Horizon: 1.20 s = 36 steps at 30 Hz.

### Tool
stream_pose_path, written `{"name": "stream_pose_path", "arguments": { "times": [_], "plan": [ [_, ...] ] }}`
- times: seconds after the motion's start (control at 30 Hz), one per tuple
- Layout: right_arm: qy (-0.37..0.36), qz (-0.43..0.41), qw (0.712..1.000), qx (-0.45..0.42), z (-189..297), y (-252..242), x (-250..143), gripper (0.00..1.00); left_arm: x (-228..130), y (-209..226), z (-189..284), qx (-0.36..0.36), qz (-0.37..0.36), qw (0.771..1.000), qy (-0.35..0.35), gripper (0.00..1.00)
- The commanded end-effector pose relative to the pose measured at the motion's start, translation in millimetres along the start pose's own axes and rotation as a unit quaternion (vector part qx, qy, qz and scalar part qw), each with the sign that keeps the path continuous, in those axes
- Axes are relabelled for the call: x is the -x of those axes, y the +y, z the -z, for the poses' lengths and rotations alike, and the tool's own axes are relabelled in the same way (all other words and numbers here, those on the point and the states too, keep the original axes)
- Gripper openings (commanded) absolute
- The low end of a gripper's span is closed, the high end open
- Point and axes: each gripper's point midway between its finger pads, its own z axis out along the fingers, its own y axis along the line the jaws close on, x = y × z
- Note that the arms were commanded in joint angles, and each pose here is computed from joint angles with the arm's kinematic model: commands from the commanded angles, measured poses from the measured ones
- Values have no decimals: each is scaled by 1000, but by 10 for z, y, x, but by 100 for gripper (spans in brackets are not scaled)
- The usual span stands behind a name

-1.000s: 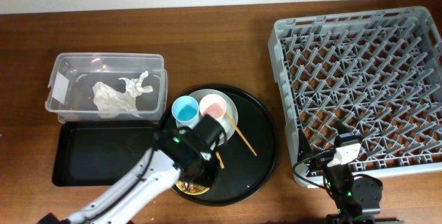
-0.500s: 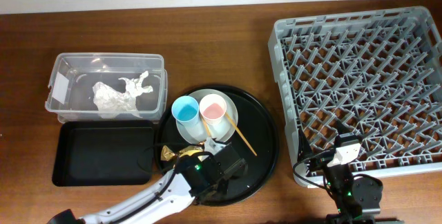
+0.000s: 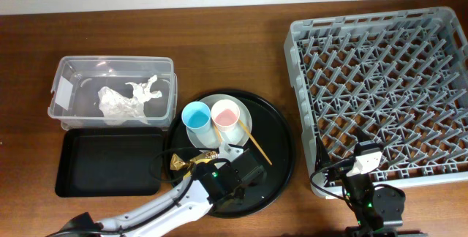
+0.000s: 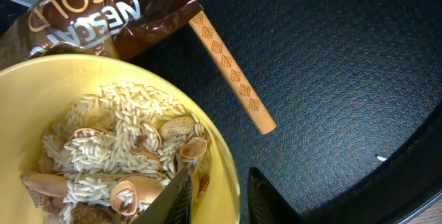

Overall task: Sort waste into correct bins and load items into the dishwasher rack
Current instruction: 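Move the left gripper to the brown candy wrapper on the tray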

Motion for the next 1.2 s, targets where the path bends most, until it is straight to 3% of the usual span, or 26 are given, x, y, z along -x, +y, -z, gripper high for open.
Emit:
{"name": "stream_pose_path", "arguments": {
  "times": [0.0,0.47,0.5,0.6,0.7,0.87,1.17],
  "plan": [
    [2,1,1000,0,0,2,-24,99,-6,-14,-26,-1,3,1000,-1,26],
    [2,1,1000,0,0,2,-24,99,-38,-54,-47,-10,-13,1000,10,22],
    [2,1,1000,0,0,2,-24,99,-27,-58,-40,-10,-14,1000,8,24],
    [2,1,1000,0,0,2,-24,99,93,-86,50,-15,-31,999,-1,42],
    [2,1,1000,0,0,2,-24,98,307,-67,276,-7,-56,998,-14,49],
    [2,1,1000,0,0,2,-24,99,636,80,478,28,-76,995,-54,54],
    [2,1,1000,0,0,2,-24,99,715,65,-3,38,-96,994,-42,54]
  ]
}}
